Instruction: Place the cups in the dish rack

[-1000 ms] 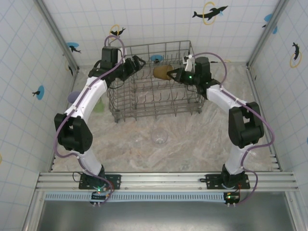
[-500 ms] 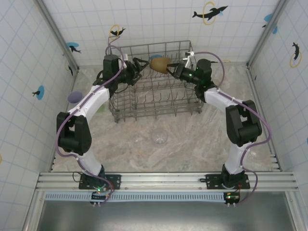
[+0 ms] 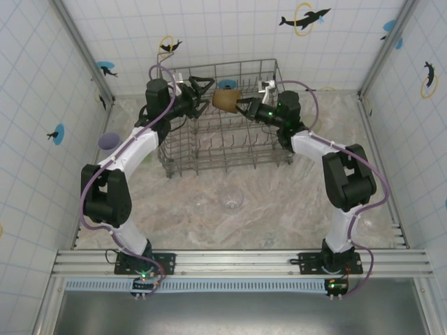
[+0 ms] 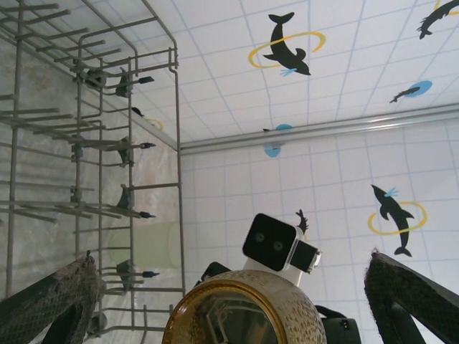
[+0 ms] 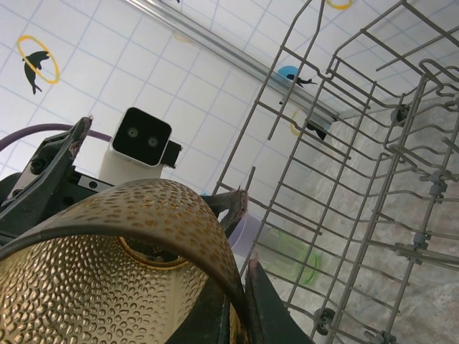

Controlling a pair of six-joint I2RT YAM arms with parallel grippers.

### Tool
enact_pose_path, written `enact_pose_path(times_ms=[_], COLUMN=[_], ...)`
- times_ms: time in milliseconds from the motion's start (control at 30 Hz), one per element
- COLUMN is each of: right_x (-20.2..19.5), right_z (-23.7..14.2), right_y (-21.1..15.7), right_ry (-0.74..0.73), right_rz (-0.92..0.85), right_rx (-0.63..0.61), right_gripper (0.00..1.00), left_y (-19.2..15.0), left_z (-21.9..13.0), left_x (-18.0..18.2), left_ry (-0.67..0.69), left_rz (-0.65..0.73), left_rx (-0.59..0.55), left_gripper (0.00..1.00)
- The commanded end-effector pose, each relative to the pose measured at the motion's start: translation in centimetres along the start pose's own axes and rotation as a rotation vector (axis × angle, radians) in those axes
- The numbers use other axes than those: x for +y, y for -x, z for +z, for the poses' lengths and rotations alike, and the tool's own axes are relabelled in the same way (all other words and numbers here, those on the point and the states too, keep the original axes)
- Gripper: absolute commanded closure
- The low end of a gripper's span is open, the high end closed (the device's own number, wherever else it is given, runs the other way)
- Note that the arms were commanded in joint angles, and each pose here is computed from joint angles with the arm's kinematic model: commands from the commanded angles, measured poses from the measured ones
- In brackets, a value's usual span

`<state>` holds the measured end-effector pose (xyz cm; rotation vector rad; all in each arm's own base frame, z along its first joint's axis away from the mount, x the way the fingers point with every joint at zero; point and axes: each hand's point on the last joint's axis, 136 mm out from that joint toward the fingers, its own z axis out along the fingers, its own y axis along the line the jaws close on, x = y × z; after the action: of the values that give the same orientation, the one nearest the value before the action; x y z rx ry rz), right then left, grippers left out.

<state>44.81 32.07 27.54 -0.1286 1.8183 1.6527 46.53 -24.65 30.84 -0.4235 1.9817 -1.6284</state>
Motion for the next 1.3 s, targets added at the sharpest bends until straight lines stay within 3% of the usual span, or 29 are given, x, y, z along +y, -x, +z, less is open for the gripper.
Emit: enact_pose_path(times_ms=[0, 967, 1067, 1267], right_x=[0.7, 2.1, 1.8, 1.5], right_z=[0.8, 4.3, 4.8, 5.0], right_y=[0.1, 0.6, 0.2, -0.3], right_ry=[0.039, 0.138, 0.134, 0.131], right_rz=[-0.031, -0.019, -0.009, -0.002], right_rx=[-0.014, -0.05, -0.039, -0.031], right_gripper=[1.0, 1.0, 1.0, 1.0], left_y=[-0.2, -1.4, -1.4, -1.5], left_z=[-0.8, -1.4, -1.4, -1.4], left_x=[-2.0, -1.5, -1.7, -1.6], left_ry=[-0.069, -0.102, -0.106, -0.113], left_rz=[0.0, -0.046, -0.043, -0.037], left_rx=[0.006, 0.027, 0.027, 0.03], left_gripper=[0.02, 0.02, 0.06, 0.24])
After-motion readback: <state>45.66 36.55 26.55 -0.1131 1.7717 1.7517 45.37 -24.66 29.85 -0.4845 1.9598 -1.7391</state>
